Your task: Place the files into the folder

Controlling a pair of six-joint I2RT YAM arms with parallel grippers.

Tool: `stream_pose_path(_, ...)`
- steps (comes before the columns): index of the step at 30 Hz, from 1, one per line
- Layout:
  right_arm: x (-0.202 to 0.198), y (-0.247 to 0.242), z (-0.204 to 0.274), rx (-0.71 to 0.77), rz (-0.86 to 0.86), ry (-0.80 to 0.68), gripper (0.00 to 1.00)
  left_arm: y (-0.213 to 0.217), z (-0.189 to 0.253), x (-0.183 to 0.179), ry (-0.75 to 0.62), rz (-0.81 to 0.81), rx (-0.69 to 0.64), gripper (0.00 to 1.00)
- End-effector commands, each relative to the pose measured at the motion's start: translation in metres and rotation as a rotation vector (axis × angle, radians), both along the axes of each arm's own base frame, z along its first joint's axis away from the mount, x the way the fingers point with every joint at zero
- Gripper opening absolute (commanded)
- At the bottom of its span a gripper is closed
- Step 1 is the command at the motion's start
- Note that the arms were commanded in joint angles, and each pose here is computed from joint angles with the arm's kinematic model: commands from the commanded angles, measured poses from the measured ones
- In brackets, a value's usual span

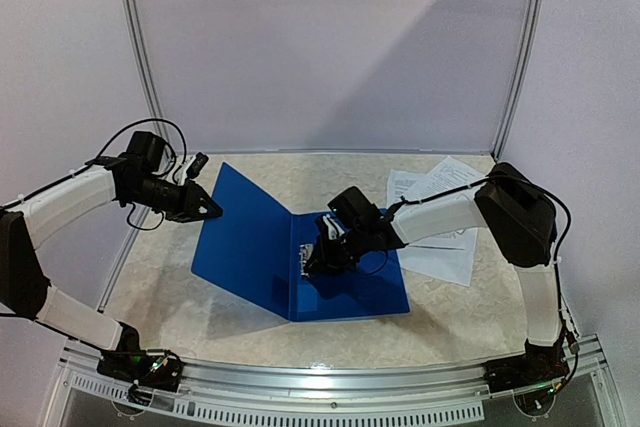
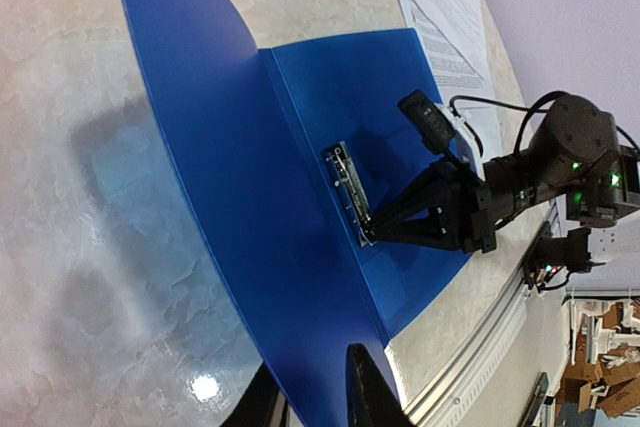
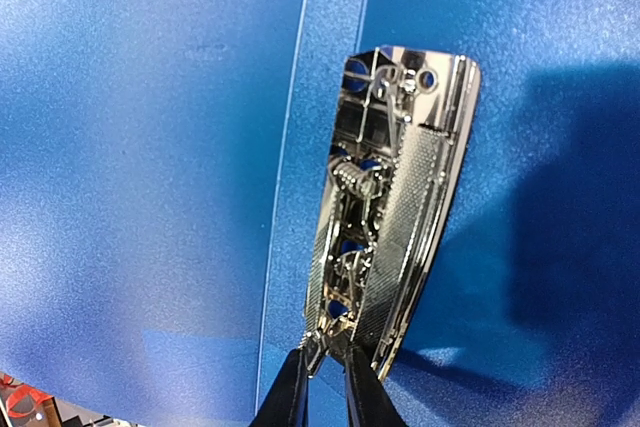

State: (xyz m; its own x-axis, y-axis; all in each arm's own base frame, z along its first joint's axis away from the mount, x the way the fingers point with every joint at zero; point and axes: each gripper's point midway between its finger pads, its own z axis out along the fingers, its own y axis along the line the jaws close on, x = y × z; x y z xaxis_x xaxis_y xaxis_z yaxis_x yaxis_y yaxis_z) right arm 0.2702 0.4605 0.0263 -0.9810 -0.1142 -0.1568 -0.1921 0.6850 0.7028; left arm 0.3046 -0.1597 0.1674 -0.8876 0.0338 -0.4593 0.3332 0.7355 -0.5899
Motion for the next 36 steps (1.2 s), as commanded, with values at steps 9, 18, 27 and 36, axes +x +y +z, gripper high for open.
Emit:
stream_pose_path(9,-0.013,0.006,0.002,0.029,0.025,0.025,0.15,0.005,0.001,0.001,-0.015,0.016,0.005,0.22)
stream_pose_path(18,-0.016,0.006,-0.008,0.02,0.022,0.043,0.08,0.006,0.001,0.002,-0.019,0.02,0.009,0.22)
stream_pose_path(27,-0.016,0.004,-0.022,-0.002,0.014,0.056,0.09,0.006,0.001,0.002,-0.018,0.021,0.005,0.14)
stream_pose_path(36,-0.017,0.006,-0.033,0.001,0.012,0.072,0.1,0.006,-0.001,0.001,0.0,0.032,-0.01,0.0)
